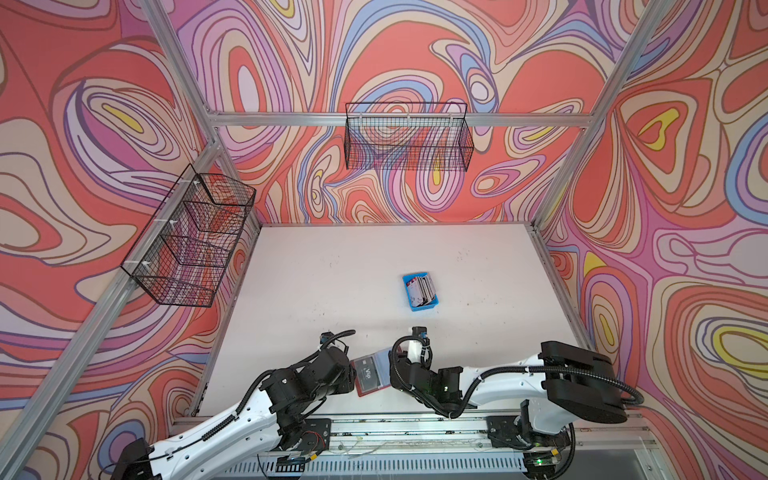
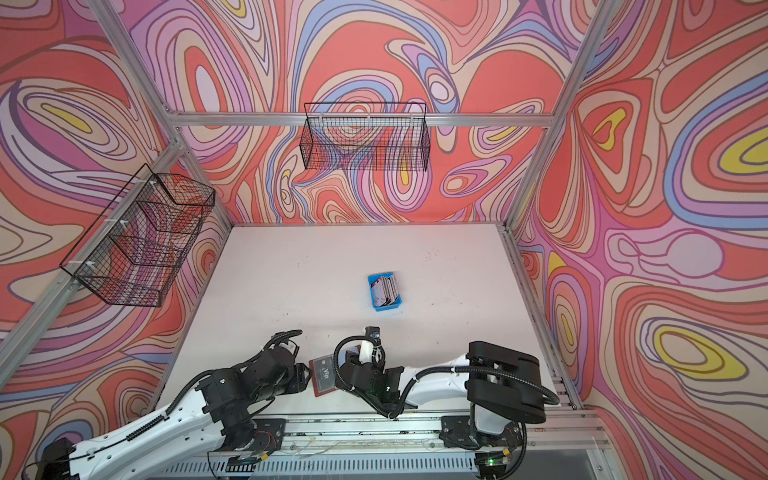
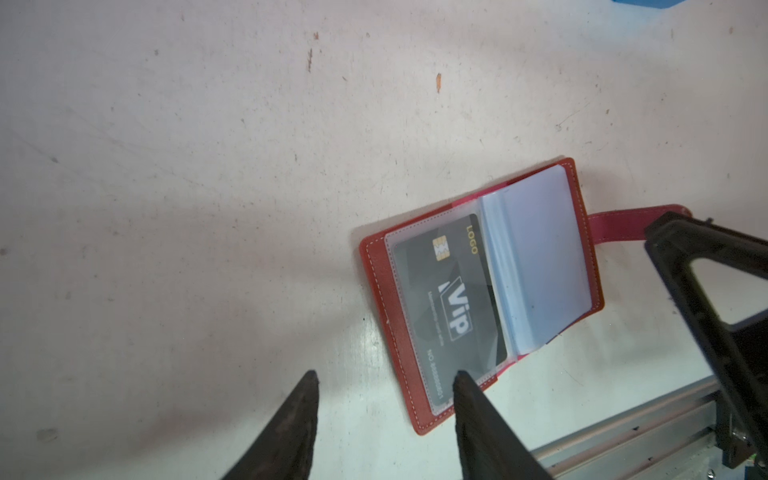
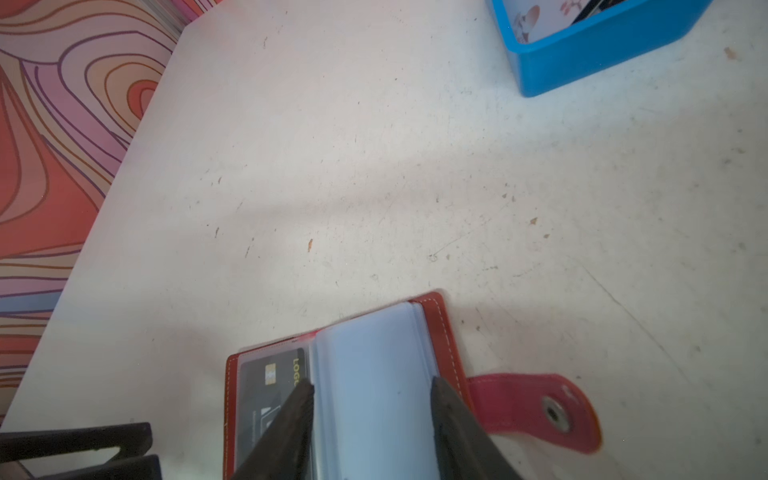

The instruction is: Put the credit cards into the card holder

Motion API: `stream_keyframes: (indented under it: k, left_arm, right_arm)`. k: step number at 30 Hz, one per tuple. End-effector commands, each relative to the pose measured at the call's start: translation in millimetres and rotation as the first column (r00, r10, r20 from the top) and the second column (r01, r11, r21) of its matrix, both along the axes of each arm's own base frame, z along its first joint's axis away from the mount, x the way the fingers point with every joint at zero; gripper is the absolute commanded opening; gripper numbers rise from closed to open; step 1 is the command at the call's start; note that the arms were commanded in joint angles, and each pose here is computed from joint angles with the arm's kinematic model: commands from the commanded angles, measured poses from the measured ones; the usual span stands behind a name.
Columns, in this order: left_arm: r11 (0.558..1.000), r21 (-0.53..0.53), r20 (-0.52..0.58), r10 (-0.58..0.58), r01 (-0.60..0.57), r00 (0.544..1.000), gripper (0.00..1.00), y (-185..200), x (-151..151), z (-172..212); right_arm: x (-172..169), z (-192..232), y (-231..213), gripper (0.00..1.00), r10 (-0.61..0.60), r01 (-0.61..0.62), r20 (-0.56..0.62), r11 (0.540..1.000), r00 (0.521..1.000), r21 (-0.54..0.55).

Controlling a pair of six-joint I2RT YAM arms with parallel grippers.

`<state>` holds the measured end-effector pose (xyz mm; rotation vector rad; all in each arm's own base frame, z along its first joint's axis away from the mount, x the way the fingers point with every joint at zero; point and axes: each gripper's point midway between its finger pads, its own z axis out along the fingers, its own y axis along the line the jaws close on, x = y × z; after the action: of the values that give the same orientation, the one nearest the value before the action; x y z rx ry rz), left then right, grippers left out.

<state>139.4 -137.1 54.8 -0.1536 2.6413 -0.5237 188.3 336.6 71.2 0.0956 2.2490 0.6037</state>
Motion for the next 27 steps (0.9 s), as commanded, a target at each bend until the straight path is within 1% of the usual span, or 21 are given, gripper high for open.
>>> stream_keyframes:
  k: [1,13,18,27]
  left_arm:
    - [1.000,-0.021,-0.009,0.005,-0.006,1.000,0.54,-3,0,-1]
    - [0.999,-0.039,-0.023,0.007,-0.007,1.000,0.55,-7,0,-6]
    - [0.998,-0.064,-0.028,0.011,-0.013,1.000,0.55,-12,0,-10]
    - [0.996,-0.088,-0.048,0.012,-0.016,0.999,0.55,-18,0,-17]
  right_arm:
    - [-3,0,5,0.49,0.051,-0.051,-0.010,0.997,0.999,-0.051]
    - [-4,-11,14,0.49,0.101,-0.105,-0.051,0.992,0.994,-0.071]
    - [-4,-20,16,0.49,0.114,-0.120,-0.077,0.989,0.990,-0.082]
    - [-8,-25,20,0.50,0.133,-0.140,-0.099,0.987,0.986,-0.075]
